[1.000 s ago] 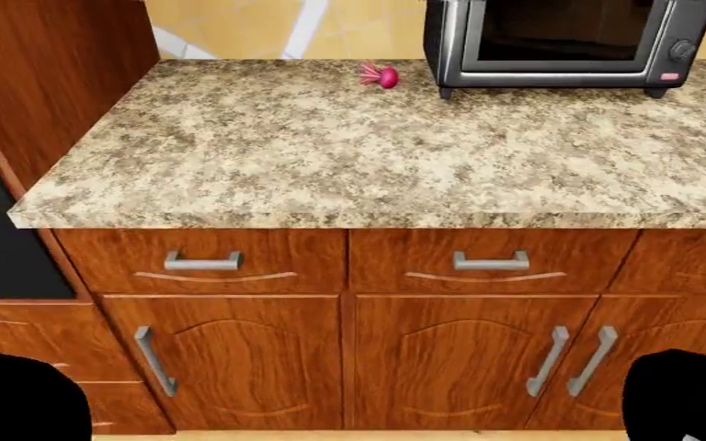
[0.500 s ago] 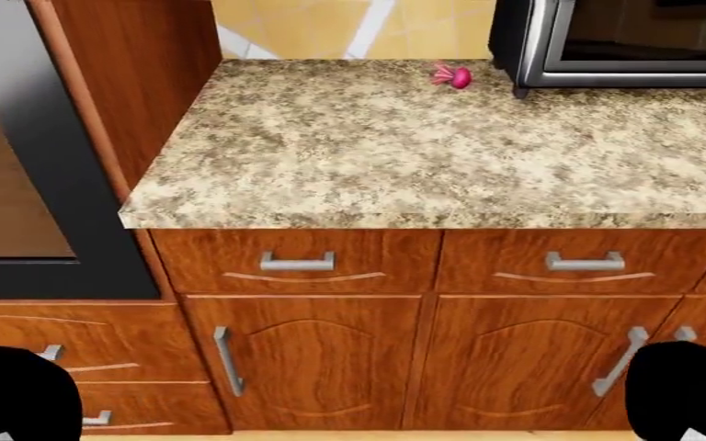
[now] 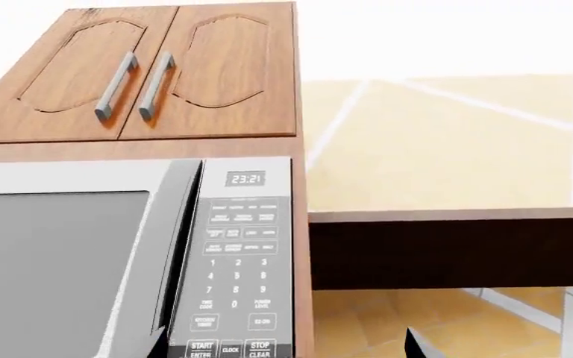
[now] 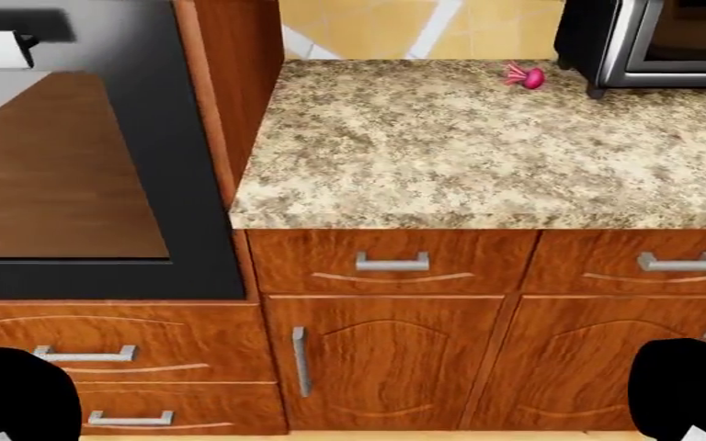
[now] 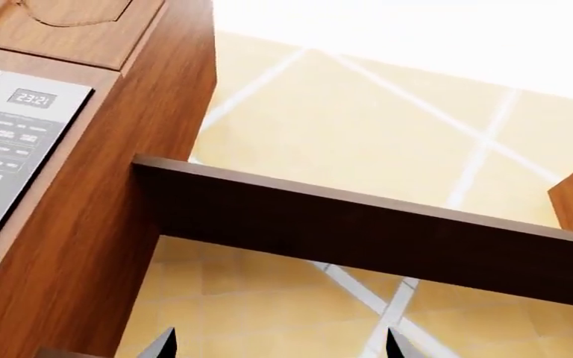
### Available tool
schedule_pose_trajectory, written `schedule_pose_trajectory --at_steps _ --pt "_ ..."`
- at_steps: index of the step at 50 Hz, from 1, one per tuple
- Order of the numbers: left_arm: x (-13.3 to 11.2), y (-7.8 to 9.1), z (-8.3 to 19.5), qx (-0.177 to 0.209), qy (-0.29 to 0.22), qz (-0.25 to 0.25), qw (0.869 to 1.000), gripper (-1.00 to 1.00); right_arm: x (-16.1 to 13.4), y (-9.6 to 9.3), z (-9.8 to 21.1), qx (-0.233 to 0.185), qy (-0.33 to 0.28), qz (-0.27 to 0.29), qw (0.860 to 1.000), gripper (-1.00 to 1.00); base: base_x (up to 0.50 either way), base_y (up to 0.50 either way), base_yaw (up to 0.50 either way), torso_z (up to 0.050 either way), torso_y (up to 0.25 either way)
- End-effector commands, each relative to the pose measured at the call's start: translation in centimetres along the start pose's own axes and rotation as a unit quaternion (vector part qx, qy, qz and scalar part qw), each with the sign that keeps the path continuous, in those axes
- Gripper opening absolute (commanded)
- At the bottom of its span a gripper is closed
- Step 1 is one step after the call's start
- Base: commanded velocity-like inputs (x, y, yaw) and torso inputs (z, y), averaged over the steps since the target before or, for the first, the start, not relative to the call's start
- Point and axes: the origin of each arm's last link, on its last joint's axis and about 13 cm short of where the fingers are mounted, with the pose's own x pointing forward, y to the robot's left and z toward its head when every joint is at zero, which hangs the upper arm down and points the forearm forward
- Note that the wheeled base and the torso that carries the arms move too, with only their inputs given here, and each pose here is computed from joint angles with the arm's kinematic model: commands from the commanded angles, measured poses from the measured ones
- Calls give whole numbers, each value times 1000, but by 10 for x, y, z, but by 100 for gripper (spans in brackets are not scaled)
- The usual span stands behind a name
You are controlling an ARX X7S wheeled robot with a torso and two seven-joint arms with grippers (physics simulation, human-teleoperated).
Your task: Open the microwave door
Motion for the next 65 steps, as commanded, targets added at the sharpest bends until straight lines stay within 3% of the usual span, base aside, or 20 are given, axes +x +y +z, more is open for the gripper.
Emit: schedule_pose_trajectory --at_steps 1,27,35,65 --pt "0 2 1 0 -1 1 1000 100 0 1 0 0 -1 2 1000 100 0 500 0 0 0" --pt "1 1 0 0 -1 -2 1000 100 -2 0 -2 4 2 1 1000 100 1 500 0 0 0" --pt "1 0 0 0 -1 -4 1000 100 -3 0 -2 5 6 3 1000 100 1 0 0 0 0" --pt "6 0 6 2 -5 -3 1000 100 -5 -1 0 7 6 0 1000 100 490 1 0 0 0"
